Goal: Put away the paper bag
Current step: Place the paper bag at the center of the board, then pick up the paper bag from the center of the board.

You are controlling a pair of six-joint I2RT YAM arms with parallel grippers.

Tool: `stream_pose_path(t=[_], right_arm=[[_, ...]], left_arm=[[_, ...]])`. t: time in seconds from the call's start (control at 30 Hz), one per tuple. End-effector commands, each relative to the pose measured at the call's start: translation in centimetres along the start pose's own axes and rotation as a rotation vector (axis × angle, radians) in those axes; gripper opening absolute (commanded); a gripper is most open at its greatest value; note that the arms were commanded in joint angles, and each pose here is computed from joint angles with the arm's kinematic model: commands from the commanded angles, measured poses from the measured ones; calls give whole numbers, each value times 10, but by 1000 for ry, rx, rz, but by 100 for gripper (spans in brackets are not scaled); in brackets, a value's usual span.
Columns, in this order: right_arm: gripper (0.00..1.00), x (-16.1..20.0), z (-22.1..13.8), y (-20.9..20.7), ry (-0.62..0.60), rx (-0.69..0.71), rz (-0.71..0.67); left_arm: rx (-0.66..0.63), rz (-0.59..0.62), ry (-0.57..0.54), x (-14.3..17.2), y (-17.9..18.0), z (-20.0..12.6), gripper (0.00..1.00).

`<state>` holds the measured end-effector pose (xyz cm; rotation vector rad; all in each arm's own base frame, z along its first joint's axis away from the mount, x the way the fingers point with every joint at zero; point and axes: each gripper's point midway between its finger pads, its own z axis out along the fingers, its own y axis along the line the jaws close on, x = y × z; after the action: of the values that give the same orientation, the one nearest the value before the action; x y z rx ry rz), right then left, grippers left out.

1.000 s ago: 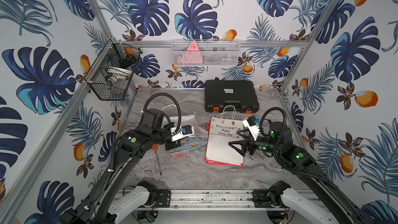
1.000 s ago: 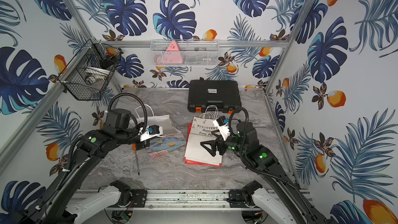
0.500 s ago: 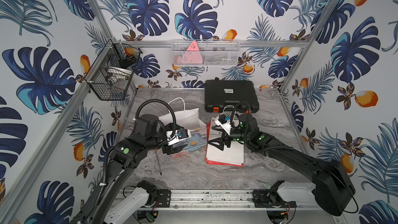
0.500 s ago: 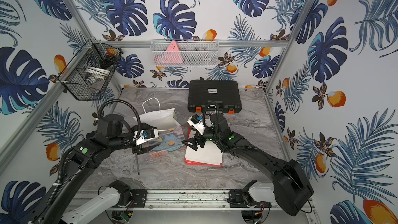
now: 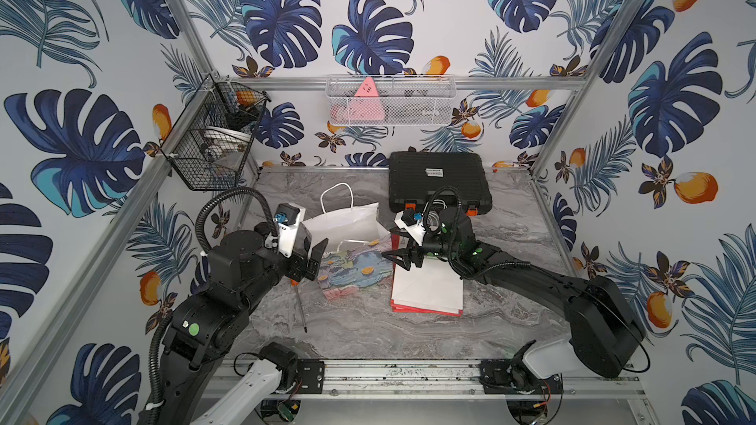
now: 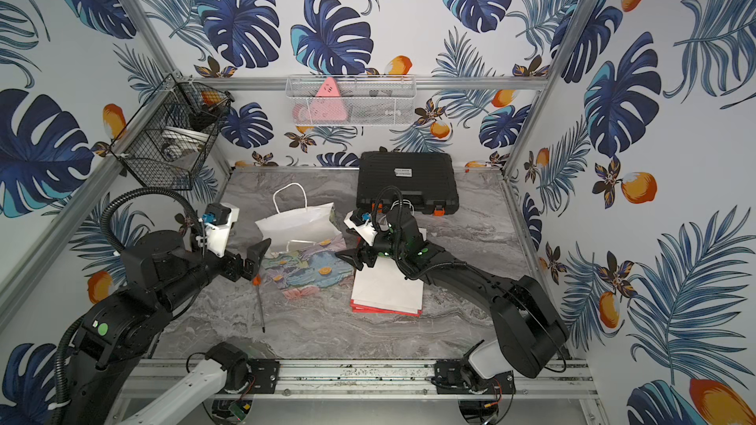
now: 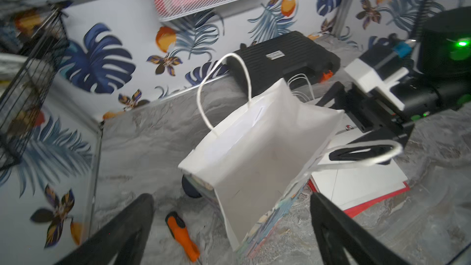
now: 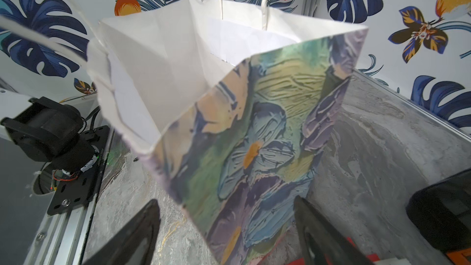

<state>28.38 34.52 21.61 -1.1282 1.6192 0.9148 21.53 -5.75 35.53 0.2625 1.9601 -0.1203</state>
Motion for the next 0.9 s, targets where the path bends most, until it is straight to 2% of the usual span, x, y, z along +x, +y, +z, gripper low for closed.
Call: stream_pose_path(t=[0.0, 0.1, 0.2, 0.27, 0.4, 0.57, 0.87], right_arm=[[83, -15, 3, 4, -51, -35, -40], [75, -19, 9, 12, -78, -107, -31], [57, -22, 12, 13, -107, -126, -28], [45, -23, 13, 14, -118, -135, -25], [31, -22, 16, 16, -117, -157, -24], [9, -24, 21, 20, -125, -178, -33], [0, -50, 26, 29, -168, -131, -67]], left_arm=[[-205, -246, 129, 44, 32, -3, 99], [-184, -339, 180, 66, 25, 4, 99], [-116, -407, 199, 82, 10, 17, 99], [-81, -420, 203, 88, 4, 24, 99], [-21, -421, 171, 85, -6, 32, 96], [-9, -402, 161, 86, -8, 40, 93], [-26, -341, 119, 91, -3, 40, 93]])
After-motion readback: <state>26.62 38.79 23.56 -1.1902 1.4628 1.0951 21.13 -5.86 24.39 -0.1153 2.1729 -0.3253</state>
